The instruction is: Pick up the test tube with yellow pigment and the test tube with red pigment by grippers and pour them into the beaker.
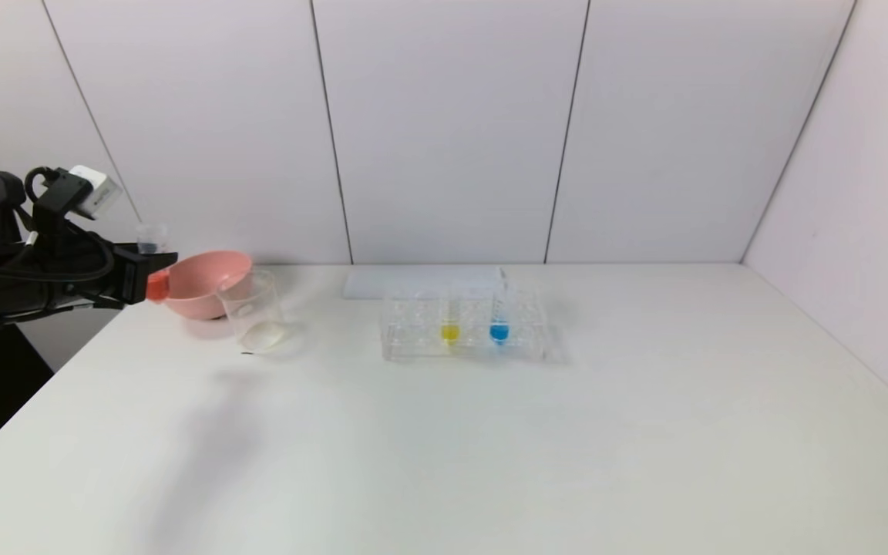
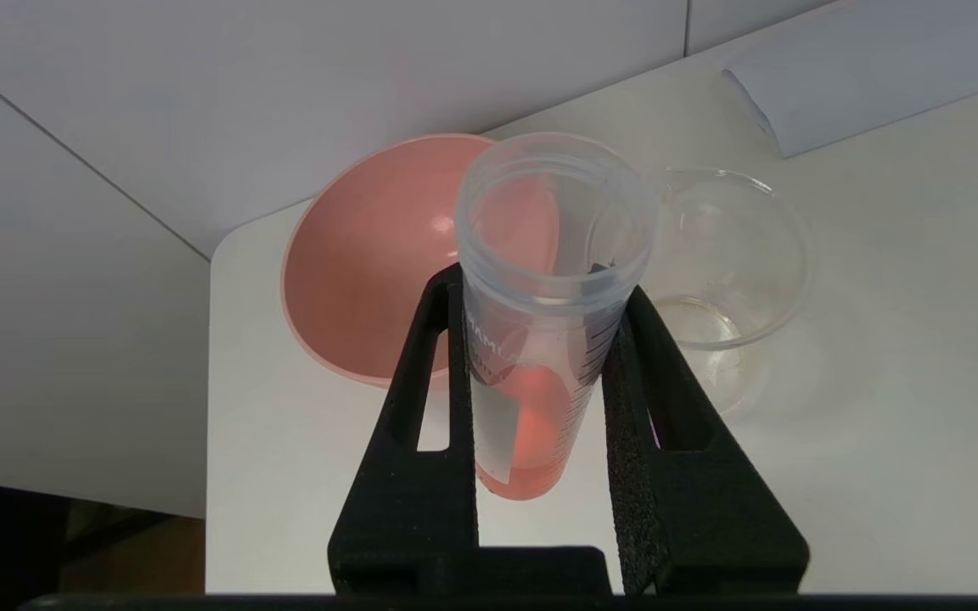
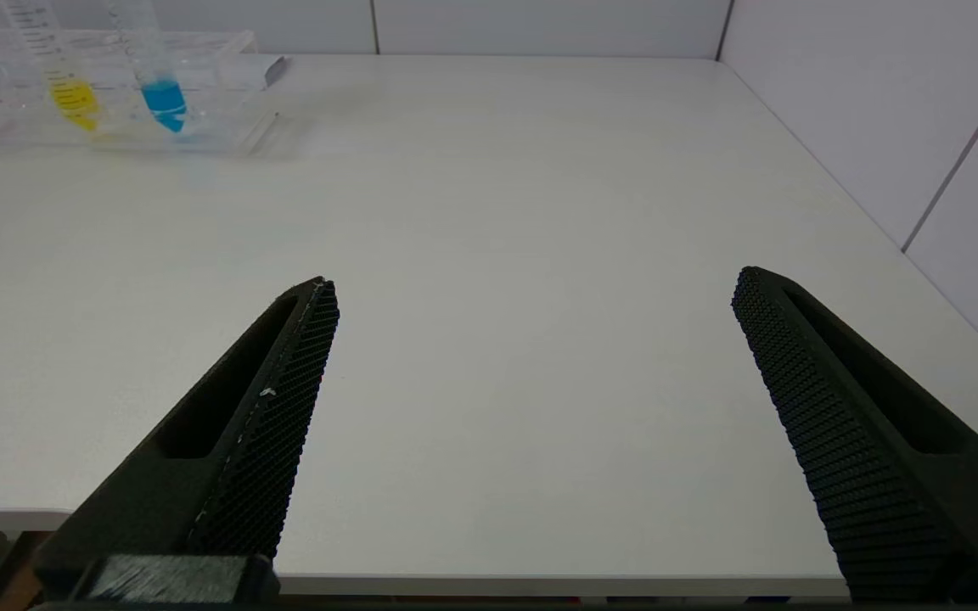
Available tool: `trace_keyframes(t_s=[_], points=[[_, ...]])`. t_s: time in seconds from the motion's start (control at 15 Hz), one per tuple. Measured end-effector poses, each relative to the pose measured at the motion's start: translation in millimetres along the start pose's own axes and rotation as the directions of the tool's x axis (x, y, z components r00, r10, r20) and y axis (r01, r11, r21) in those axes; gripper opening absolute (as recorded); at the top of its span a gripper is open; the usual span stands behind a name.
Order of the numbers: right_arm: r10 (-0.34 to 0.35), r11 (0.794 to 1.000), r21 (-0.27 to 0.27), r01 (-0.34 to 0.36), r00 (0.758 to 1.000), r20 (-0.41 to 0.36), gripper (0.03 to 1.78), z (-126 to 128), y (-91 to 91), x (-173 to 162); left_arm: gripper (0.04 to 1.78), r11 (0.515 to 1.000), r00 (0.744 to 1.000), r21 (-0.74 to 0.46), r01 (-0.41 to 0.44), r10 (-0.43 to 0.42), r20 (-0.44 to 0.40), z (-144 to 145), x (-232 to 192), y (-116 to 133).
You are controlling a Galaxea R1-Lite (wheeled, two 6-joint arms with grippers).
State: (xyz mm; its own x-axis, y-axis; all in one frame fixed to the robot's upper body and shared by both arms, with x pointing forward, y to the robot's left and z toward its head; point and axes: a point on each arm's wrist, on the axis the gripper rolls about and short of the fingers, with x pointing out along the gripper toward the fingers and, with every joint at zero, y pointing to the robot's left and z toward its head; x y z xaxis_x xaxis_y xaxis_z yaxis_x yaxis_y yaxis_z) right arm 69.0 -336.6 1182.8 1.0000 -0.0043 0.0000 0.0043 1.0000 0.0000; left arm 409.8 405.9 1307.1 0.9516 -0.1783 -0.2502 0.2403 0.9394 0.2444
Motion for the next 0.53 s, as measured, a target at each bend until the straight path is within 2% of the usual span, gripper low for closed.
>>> trace_keyframes(t_s=[0.53], points=[[0.000, 1.000, 0.000, 0.000, 1.000, 0.000, 1.70, 0.0, 0.0, 0.0, 0.44, 0.988, 1.000, 0.156, 0.013, -0.008, -0.029, -9.2, 8.3, 4.7]])
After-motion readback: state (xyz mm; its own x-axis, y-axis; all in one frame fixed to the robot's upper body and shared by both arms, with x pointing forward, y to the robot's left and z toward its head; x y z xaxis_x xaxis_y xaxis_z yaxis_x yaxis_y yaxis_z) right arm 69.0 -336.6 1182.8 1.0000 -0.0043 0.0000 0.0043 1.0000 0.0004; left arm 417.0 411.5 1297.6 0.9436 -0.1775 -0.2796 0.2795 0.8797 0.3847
